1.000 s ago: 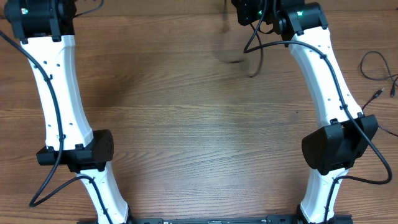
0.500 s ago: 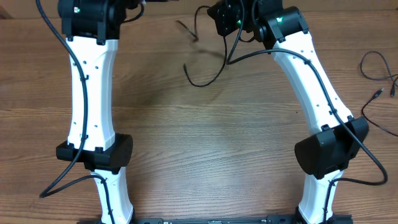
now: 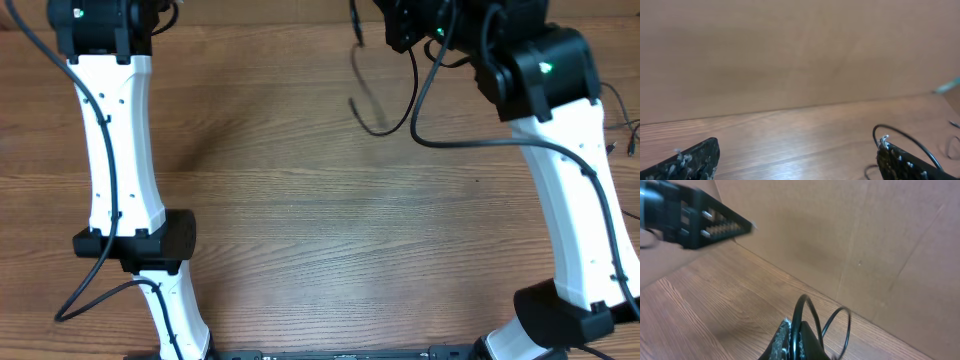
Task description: Untangle cables
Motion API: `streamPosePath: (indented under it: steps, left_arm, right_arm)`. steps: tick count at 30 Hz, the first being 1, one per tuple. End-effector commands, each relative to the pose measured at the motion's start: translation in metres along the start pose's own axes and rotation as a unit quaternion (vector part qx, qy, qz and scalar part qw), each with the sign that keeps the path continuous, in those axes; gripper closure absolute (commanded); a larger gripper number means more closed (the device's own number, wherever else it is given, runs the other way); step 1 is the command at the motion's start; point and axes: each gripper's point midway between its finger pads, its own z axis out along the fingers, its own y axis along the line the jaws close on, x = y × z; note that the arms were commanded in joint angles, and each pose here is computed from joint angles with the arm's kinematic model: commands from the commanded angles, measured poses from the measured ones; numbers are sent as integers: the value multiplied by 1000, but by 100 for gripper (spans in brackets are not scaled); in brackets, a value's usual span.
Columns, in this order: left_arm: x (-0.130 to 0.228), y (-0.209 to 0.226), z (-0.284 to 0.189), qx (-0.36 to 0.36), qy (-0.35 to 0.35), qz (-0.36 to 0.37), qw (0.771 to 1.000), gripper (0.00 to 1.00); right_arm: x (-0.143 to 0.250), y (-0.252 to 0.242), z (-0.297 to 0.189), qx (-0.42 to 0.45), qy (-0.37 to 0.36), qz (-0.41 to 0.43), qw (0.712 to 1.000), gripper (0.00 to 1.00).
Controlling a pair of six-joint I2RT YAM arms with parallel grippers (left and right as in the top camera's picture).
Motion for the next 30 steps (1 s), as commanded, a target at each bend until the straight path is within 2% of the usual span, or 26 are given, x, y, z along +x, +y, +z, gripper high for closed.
streamPosePath:
  steps: [1,6,9,12,20,25,30]
  left_arm:
    - [36,-19,48,59,56,5,997,0]
    - [67,-50,84,153,98,-3,983,0]
    - [76,-80,88,250,111,-10,962,0]
    - [84,-90,89,291,137,-61,945,0]
    - [109,-93,101,316,219,-206,900,1]
    - [125,-94,118,290,265,-302,869,7]
    - [136,-97,133,276,289,-352,847,10]
  right_arm:
    - [-3,-2,-4,5,-3,1,1000,96]
    - [-1,-2,-4,5,2,3,1000,96]
    - [0,-2,-4,5,4,4,1000,96]
    - [0,-2,-4,5,4,4,1000,96]
    - [0,-2,-4,5,4,4,1000,96]
    - [0,-2,-4,5,4,4,1000,96]
    - [1,-2,-4,5,6,4,1000,96]
